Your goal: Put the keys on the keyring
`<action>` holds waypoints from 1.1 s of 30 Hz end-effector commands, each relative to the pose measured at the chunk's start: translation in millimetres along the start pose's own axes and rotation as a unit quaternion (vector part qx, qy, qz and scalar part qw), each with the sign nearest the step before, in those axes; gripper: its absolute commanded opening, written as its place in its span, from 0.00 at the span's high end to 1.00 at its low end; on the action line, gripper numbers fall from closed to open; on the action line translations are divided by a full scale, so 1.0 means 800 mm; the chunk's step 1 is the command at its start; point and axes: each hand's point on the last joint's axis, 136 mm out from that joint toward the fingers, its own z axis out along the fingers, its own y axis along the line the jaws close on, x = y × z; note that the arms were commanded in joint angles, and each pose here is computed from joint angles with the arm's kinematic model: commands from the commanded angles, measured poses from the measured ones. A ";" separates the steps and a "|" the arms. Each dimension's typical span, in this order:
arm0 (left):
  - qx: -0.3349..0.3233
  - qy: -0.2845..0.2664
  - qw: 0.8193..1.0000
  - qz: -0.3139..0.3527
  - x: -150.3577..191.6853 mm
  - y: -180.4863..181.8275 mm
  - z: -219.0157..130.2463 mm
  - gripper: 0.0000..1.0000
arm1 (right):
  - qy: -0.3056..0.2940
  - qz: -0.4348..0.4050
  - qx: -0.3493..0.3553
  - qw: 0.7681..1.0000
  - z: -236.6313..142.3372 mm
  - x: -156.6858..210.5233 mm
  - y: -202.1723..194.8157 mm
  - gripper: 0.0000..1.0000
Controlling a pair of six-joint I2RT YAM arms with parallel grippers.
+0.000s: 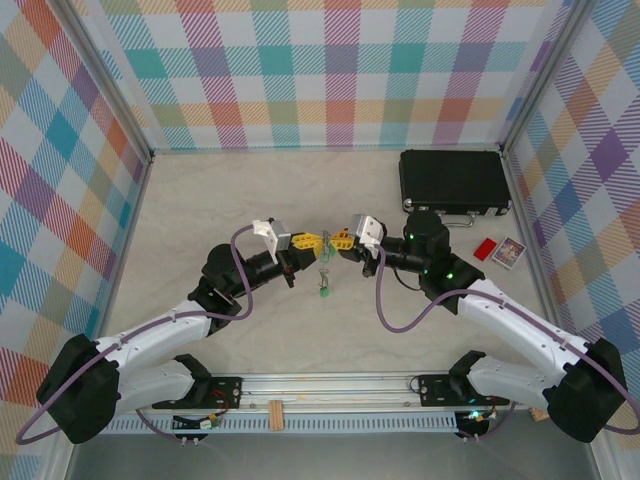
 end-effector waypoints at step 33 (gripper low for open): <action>0.035 -0.042 0.998 0.024 -0.034 -0.020 0.002 1.00 | -0.005 0.012 0.016 1.000 -0.012 -0.016 0.013 1.00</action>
